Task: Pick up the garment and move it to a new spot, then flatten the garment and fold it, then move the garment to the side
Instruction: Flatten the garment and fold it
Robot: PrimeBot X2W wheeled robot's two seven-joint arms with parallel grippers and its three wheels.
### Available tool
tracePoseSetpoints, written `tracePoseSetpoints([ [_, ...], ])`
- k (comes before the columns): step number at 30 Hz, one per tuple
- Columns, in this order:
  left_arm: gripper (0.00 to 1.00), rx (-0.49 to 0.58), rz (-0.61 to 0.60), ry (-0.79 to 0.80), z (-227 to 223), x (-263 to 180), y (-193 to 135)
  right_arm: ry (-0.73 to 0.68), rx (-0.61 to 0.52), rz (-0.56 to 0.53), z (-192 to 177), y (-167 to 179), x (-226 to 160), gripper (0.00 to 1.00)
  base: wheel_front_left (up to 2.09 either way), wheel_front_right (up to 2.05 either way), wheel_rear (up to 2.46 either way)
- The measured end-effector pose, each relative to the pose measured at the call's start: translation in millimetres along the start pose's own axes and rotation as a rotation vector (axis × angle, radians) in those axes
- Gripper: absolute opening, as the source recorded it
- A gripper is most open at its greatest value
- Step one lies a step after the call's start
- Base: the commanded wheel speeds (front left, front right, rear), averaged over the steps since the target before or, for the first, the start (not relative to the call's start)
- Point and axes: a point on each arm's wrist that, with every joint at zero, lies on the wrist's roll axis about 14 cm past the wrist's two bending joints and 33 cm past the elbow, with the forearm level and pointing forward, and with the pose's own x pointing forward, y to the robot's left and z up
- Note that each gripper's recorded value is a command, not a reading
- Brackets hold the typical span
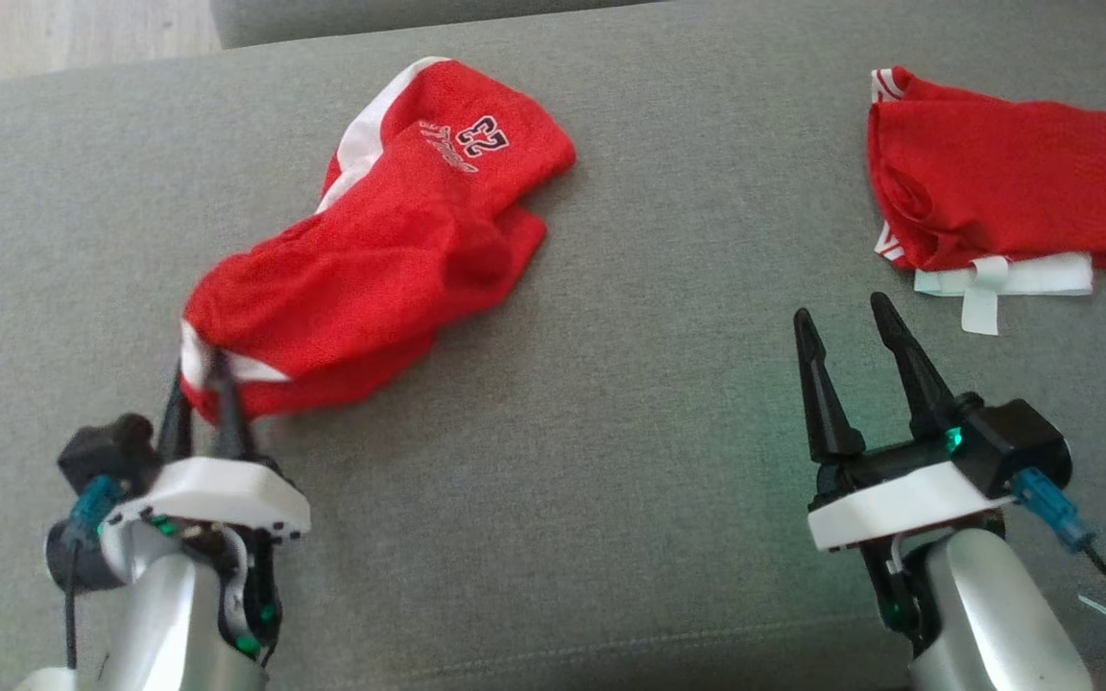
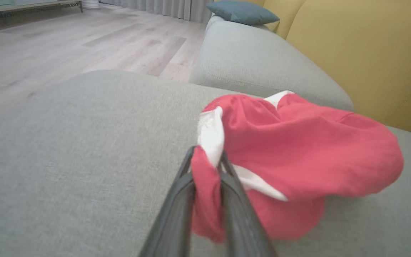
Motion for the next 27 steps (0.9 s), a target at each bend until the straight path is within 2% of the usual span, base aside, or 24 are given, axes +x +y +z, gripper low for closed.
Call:
tracePoseSetpoints([
  [6, 1.00, -0.023, 0.010, -0.032, 11.0, -3.4, 2.4, -0.005, 0.001, 0.018, 1.5, 6.0, 2.5, 1.00, 0.00, 0.00, 0.00],
  [15, 1.00, -0.038, -0.014, -0.304, 98.2, -15.8, -4.1, -0.020, 0.005, 0.070, 5.4, 23.3, 10.4, 1.00, 0.00, 0.00, 0.00],
  [27, 1.00, -0.020, 0.006, -0.260, 80.7, -44.4, 4.7, 0.026, -0.002, 0.198, -12.7, 62.5, 27.0, 1.00, 0.00, 0.00, 0.00],
])
